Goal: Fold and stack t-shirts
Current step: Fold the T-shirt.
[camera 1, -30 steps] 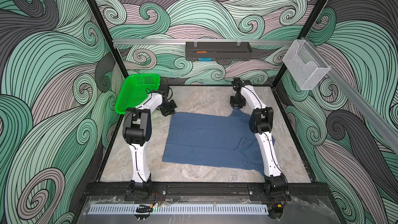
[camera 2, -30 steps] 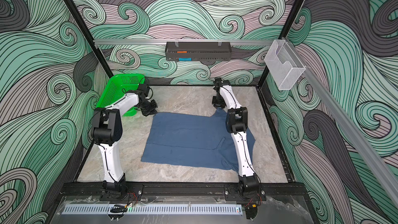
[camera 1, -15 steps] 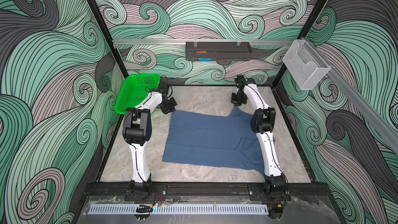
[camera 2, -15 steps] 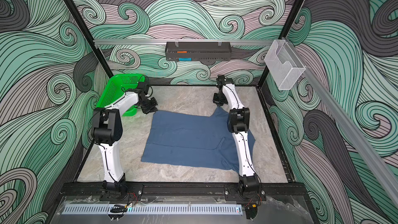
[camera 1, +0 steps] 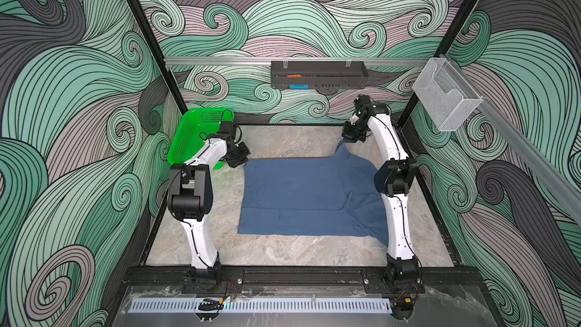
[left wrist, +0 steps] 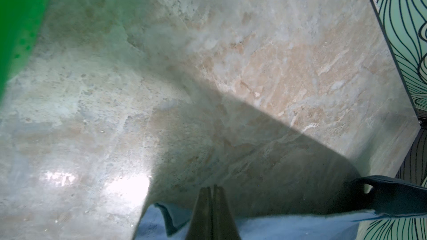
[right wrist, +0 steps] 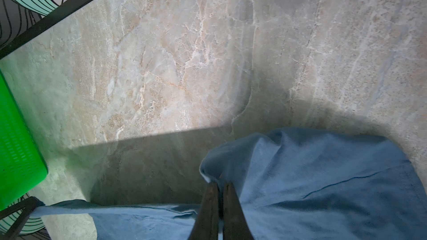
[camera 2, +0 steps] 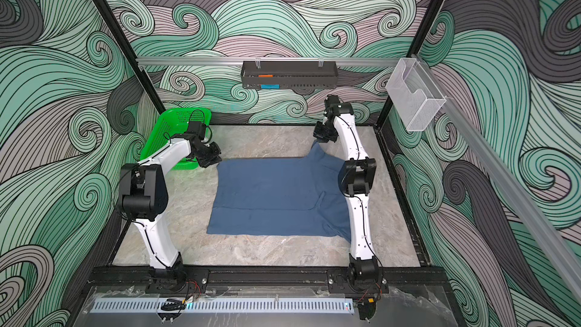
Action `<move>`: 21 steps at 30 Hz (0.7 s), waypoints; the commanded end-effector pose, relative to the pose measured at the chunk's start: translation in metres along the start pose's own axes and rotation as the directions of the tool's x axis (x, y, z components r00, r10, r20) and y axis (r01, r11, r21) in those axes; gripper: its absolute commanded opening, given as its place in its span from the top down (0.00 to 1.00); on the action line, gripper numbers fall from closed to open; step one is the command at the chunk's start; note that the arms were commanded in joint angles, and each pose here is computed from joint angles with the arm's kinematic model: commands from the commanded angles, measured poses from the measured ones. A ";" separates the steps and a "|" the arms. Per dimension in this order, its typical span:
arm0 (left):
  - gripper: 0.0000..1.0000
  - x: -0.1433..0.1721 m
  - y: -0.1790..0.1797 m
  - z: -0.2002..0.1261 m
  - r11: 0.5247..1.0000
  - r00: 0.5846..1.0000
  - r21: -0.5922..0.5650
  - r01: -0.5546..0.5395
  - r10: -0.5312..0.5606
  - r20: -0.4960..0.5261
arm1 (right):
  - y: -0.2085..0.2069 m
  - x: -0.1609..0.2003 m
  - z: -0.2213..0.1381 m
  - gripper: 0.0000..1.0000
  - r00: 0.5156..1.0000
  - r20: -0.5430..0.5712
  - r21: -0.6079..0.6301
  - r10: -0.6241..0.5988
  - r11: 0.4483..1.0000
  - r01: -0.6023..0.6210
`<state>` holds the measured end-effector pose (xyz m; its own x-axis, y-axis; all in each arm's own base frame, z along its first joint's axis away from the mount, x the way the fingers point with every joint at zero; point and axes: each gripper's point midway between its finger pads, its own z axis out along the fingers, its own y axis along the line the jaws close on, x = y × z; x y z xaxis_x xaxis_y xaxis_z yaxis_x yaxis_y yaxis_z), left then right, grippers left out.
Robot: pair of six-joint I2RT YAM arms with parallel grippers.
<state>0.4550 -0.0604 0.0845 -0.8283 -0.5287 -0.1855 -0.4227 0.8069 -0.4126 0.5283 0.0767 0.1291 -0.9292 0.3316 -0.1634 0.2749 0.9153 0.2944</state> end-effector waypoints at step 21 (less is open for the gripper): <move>1.00 0.009 -0.014 -0.021 0.994 0.998 0.103 -0.045 0.049 -0.037 | -0.039 0.047 -0.049 1.00 0.991 -0.064 0.022 0.118 0.993 -0.117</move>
<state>0.4435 -0.0667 0.0872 -0.8504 -0.5022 -0.1569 -0.3885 0.8005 -0.4564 0.4662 0.0487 0.1393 -0.9171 0.3964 -0.0436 0.3728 0.8911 0.2587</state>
